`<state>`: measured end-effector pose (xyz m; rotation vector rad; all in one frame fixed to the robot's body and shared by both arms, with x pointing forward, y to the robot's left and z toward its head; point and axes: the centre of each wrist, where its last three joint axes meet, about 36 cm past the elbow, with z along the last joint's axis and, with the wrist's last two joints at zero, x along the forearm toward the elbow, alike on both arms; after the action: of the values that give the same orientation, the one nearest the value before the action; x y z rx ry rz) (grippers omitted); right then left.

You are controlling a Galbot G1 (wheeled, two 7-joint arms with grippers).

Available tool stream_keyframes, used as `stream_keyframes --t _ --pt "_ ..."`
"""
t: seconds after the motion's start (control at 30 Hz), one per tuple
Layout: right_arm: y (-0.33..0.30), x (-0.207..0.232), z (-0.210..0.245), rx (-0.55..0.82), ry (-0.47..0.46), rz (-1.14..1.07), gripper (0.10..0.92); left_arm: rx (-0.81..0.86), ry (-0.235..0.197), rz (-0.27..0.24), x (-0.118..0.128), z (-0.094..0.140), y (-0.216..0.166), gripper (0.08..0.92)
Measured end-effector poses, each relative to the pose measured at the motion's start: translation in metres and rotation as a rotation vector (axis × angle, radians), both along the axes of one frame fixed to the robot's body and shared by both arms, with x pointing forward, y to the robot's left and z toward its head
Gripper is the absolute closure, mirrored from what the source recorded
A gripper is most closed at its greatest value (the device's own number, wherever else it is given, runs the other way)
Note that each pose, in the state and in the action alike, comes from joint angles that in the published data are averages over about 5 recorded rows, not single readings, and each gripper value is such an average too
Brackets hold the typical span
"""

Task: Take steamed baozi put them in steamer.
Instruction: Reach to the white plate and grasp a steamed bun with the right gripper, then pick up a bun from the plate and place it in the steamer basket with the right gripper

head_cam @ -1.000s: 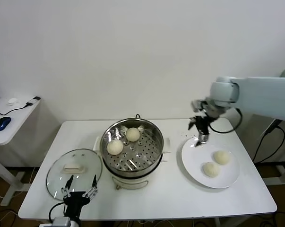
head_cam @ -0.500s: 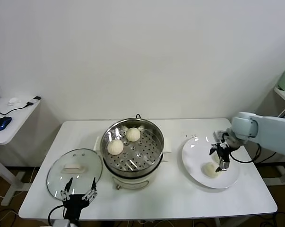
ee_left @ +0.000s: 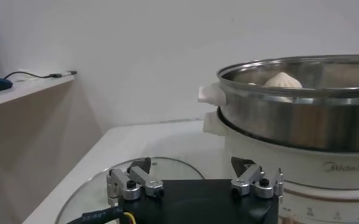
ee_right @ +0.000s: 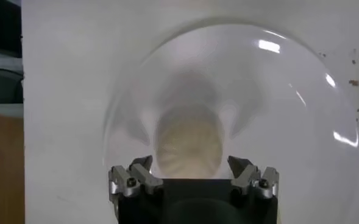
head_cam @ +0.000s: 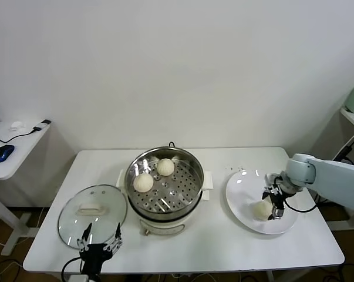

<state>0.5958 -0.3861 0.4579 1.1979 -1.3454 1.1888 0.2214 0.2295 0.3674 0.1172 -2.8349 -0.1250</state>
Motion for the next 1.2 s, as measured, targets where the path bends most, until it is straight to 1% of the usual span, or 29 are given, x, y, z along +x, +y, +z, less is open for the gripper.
stream_keyframes --t 0.2,0.37,0.5,0.67,0.87,1.03,1.13,1.2 --pt "0.0 0.0 -0.002 0.007 0.002 0.0 0.304 0.004 0.001 -0.001 -0.001 0.0 0.0 0.177" --pt "-0.001 0.003 0.006 0.013 0.007 0.012 0.318 0.006 0.004 -0.003 -0.001 0.001 -0.001 0.177" --pt "-0.001 0.014 0.028 0.02 -0.001 0.037 0.318 0.007 0.005 -0.006 -0.001 0.001 -0.003 0.177" --pt "0.006 0.038 0.08 0.04 -0.031 0.094 0.318 0.007 0.006 -0.007 -0.002 0.001 -0.004 0.177" --pt "0.047 0.07 0.174 0.086 -0.101 0.251 0.318 0.011 0.003 -0.006 -0.003 0.003 -0.003 0.177" --pt "0.122 0.075 0.255 0.107 -0.178 0.491 0.318 0.013 0.004 -0.007 -0.003 0.003 -0.003 0.177" --pt "0.18 0.064 0.284 0.108 -0.203 0.661 0.318 0.014 0.005 -0.007 -0.003 0.003 -0.002 0.177" --pt "0.217 0.054 0.292 0.099 -0.206 0.772 0.318 0.016 0.005 -0.006 -0.004 0.003 -0.002 0.177"
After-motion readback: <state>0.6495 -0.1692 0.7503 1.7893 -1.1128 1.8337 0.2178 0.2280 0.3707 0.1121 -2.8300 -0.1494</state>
